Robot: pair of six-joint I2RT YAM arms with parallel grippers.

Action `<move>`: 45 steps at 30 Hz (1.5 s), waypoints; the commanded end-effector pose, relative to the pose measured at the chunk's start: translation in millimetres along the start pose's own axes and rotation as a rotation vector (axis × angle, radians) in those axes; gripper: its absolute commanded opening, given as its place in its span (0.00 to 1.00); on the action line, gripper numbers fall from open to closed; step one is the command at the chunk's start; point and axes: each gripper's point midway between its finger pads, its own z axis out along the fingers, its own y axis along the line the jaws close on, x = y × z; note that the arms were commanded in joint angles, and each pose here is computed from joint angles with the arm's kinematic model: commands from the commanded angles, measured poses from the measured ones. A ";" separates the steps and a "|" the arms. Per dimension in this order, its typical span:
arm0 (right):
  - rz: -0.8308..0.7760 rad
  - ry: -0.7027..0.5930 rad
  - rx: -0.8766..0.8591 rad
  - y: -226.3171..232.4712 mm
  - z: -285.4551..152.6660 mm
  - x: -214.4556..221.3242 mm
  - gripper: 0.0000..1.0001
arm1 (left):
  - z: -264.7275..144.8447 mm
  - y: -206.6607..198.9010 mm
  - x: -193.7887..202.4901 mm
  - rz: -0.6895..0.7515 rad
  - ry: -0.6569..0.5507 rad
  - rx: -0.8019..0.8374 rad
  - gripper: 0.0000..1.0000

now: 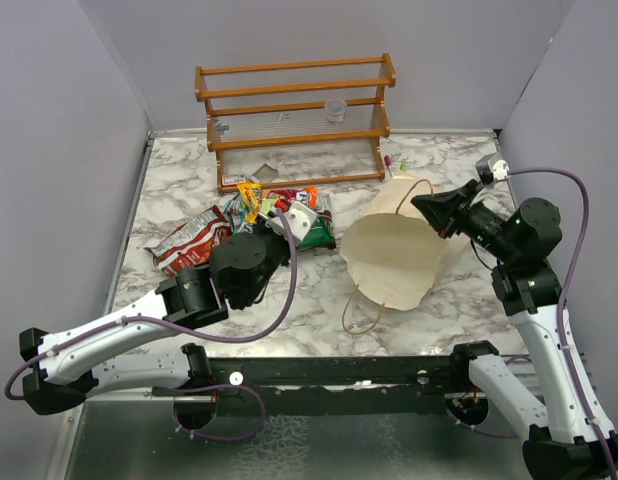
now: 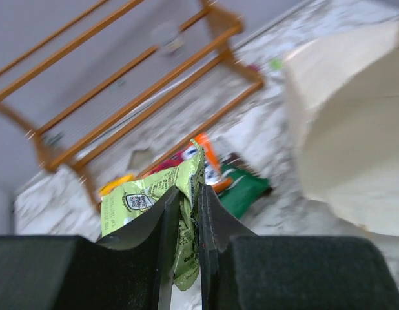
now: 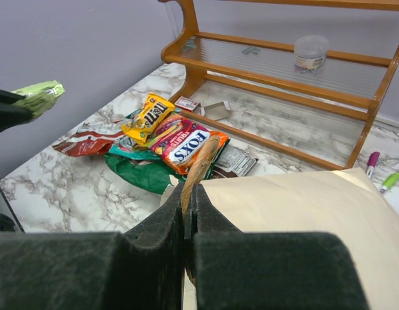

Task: Take the snacks out of the paper bag
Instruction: Place the snack at the center of the board.

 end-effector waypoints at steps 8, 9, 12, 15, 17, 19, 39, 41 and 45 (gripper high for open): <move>-0.024 -0.018 0.008 0.3 -1.6 -3.4 0.02 | 6.2 147.0 114.2 -0.268 0.241 -0.621 0.00; -0.022 -0.018 0.006 0.7 -1.7 -3.5 0.02 | 12.4 146.8 117.7 -0.293 0.246 -0.594 0.00; -0.019 -0.018 0.001 2.3 -2.2 -3.7 0.02 | 39.2 128.9 118.5 -0.309 0.242 -0.439 0.00; -0.017 -0.016 0.003 2.5 -3.2 -2.9 0.02 | 58.1 115.6 117.4 -0.323 0.235 -0.359 0.00; -0.016 -0.015 0.004 2.9 -4.1 -2.9 0.02 | 67.7 113.9 116.0 -0.333 0.225 -0.350 0.00; -0.017 -0.015 0.007 2.9 -4.8 -2.9 0.02 | 79.9 111.6 118.7 -0.351 0.232 -0.346 0.00; -0.021 -0.012 0.009 4.0 -6.2 -5.9 0.02 | 136.5 83.8 172.4 -0.299 0.394 -0.240 0.12; -0.022 -0.014 0.003 5.2 -5.8 -8.4 0.02 | 135.9 80.2 176.2 -0.299 0.413 -0.223 0.21; -0.028 -0.018 0.006 5.5 -5.8 -14.0 0.02 | 129.7 82.2 179.3 -0.303 0.410 -0.240 0.36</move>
